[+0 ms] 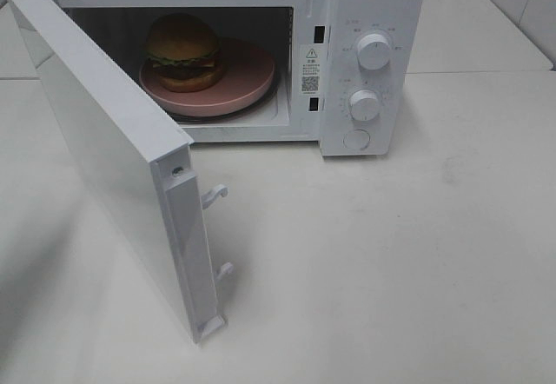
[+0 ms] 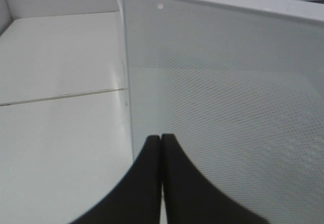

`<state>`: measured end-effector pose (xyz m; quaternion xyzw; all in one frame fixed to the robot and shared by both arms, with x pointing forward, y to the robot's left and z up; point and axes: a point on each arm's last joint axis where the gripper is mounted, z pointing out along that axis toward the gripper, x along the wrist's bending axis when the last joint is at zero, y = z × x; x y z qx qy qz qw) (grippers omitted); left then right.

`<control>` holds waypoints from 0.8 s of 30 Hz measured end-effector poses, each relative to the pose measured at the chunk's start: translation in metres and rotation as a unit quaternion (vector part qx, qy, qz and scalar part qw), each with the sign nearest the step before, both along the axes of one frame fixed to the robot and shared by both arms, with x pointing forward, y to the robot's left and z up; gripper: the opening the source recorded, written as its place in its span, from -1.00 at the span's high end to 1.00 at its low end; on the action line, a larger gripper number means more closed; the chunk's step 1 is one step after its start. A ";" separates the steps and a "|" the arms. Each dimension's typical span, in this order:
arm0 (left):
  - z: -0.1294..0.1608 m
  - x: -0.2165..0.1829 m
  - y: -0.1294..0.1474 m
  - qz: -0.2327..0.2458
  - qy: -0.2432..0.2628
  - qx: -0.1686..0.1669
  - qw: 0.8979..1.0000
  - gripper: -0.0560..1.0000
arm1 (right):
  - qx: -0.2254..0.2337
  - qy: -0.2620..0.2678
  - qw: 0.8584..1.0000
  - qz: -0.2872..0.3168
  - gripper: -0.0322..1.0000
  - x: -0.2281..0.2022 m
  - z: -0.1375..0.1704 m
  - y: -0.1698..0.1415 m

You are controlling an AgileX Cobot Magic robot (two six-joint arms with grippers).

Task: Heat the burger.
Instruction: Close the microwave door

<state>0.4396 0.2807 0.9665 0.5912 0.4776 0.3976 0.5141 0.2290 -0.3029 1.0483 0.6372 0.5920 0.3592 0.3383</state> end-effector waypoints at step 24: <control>-0.024 0.017 -0.065 -0.051 0.037 -0.035 0.997 0.89 | 0.000 0.000 1.000 0.000 -0.53 0.000 0.000 0.000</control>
